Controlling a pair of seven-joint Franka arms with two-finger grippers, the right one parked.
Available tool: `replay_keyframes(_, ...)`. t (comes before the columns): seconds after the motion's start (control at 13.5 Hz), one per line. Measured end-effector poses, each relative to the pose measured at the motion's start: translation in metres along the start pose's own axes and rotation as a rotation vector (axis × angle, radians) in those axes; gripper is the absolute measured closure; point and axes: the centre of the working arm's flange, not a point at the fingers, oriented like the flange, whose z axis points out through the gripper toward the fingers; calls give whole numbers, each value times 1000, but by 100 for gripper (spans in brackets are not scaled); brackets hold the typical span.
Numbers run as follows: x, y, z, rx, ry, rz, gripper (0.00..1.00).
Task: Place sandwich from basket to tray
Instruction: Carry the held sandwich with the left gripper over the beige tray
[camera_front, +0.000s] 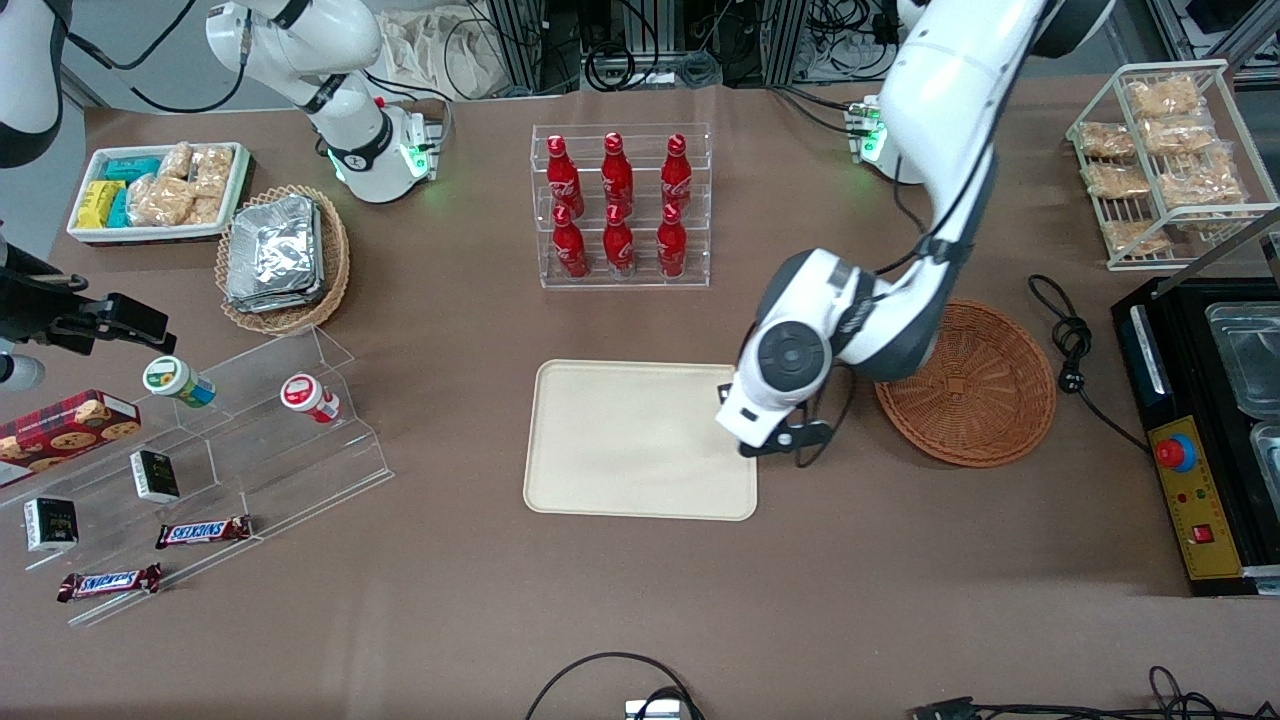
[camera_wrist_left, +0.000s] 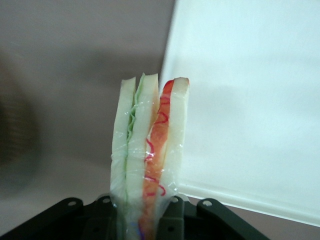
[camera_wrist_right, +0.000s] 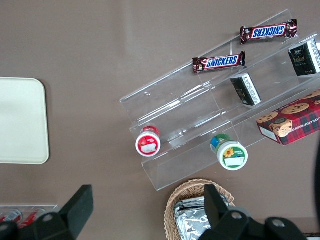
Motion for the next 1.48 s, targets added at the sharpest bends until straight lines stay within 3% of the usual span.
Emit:
replay_keyframes(0.37,2,8,30,31,-19,93,79)
replay_keyframes(0.74,26,17,11,-13,27,92,83)
replay_keyframes(0.89,32,20,16,-15,26,90,79)
replay_keyframes(1.04,34,22,23,-13,22,89,64)
replay_keyframes(1.48,35,24,17,-19,32,92,4)
